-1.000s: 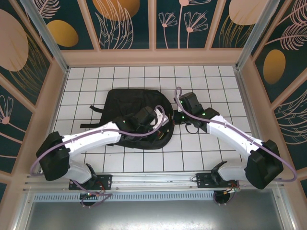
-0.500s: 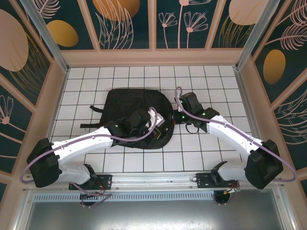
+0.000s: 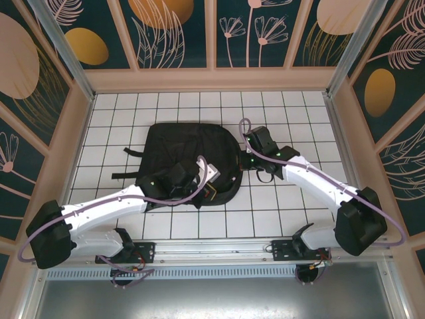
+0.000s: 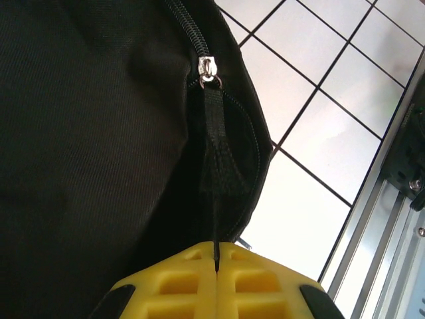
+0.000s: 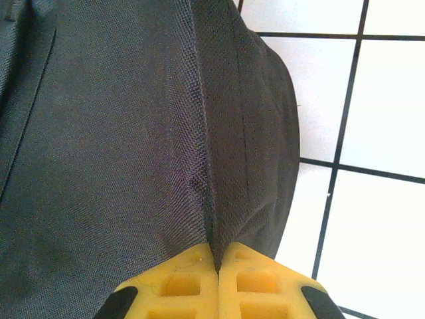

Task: Pack books, pencil case, and school supplies into a backpack

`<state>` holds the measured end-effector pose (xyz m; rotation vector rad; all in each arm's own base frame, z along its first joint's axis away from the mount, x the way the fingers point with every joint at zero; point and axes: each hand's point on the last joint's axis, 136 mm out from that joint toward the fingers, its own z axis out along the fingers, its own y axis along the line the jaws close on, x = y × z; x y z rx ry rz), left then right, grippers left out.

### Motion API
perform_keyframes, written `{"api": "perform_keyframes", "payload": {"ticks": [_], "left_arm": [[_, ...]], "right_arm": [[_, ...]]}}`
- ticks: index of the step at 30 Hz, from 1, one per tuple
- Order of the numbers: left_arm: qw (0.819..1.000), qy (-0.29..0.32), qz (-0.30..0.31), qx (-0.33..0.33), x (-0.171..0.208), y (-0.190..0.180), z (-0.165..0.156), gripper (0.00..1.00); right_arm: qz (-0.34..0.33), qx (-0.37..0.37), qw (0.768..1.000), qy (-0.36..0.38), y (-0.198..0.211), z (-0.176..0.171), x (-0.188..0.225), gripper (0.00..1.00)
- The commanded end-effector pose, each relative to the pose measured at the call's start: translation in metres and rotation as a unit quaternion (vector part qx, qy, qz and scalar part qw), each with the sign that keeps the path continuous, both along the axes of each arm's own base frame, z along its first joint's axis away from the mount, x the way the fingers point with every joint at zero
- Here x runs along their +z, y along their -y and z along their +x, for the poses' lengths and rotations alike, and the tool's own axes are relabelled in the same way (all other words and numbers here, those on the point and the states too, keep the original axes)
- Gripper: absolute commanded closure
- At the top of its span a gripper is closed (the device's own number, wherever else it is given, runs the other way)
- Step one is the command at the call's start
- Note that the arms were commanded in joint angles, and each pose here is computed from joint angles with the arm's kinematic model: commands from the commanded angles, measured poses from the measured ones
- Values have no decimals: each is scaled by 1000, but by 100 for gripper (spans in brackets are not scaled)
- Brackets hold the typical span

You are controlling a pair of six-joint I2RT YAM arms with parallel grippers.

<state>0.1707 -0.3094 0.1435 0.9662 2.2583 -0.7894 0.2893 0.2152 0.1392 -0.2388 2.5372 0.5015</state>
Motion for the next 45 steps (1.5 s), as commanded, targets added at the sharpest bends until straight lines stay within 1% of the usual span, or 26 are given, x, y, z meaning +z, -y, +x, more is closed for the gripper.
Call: {"api": "perform_keyframes", "payload": {"ticks": [1,6,7,8,9,11,13,14,15,17,19,22,23,24,26,27,28,29,31,34,36,37,39,42,44,45], "left_arm": [[1000,-10,5,4,-4,-6,-6,100],[998,30,16,49,7,-10,17,100],[998,33,19,55,11,-9,20,90],[998,33,16,53,16,-7,21,77],[999,26,9,36,20,-2,16,70],[1000,-7,-11,-7,25,7,-2,53],[999,-28,-19,-10,25,4,-11,38],[999,-41,-28,-18,26,1,-19,31],[998,-49,-35,-21,27,-3,-25,28],[997,-57,-43,-5,29,-15,-32,23],[996,-69,-59,-10,38,-22,-43,20],[994,-81,-74,-23,56,-31,-57,19],[993,-81,-77,-25,63,-34,-60,19],[995,-71,-75,-14,68,-38,-57,19],[997,-41,-58,39,74,-50,-39,12],[997,-34,-48,56,73,-53,-31,10],[996,-30,-36,76,71,-54,-20,9],[995,-40,-28,91,66,-53,-8,9],[992,-53,-28,107,66,-48,12,9],[986,-23,-11,165,81,-64,48,8],[982,-5,-7,191,88,-75,64,8],[983,-5,-13,182,89,-72,66,9],[991,-38,-44,122,85,-46,57,12],[991,-78,-88,62,76,-16,49,18],[991,-85,-91,43,70,-5,51,24],[991,-90,-92,29,67,1,51,25]], "right_arm": [[11,-23,999,31,1,18,21,100],[42,23,998,31,-18,6,27,100],[47,30,998,35,-20,4,29,100],[51,34,997,40,-20,3,31,100],[52,33,997,46,-19,3,34,100],[44,23,997,60,-12,5,37,100],[45,18,997,67,-8,7,40,100],[45,11,997,69,-4,9,41,100],[45,5,997,70,-2,11,41,100],[45,-4,997,68,2,15,40,100],[45,-4,997,67,1,17,38,100],[44,0,997,65,0,19,34,100],[42,0,997,65,0,19,32,100],[40,-1,997,66,0,20,31,100],[47,9,997,66,-3,18,31,100],[53,15,996,67,-5,17,32,100],[60,25,995,69,-9,15,35,100],[65,29,995,74,-10,14,38,100],[60,23,995,80,-6,14,41,100],[43,10,996,82,2,16,39,100],[45,11,995,84,2,15,41,100],[53,18,995,86,0,12,43,100],[74,36,993,85,-8,9,47,100],[100,64,990,82,-20,2,51,100],[109,79,988,81,-26,-2,53,100],[113,85,987,79,-29,-4,54,100]]}}
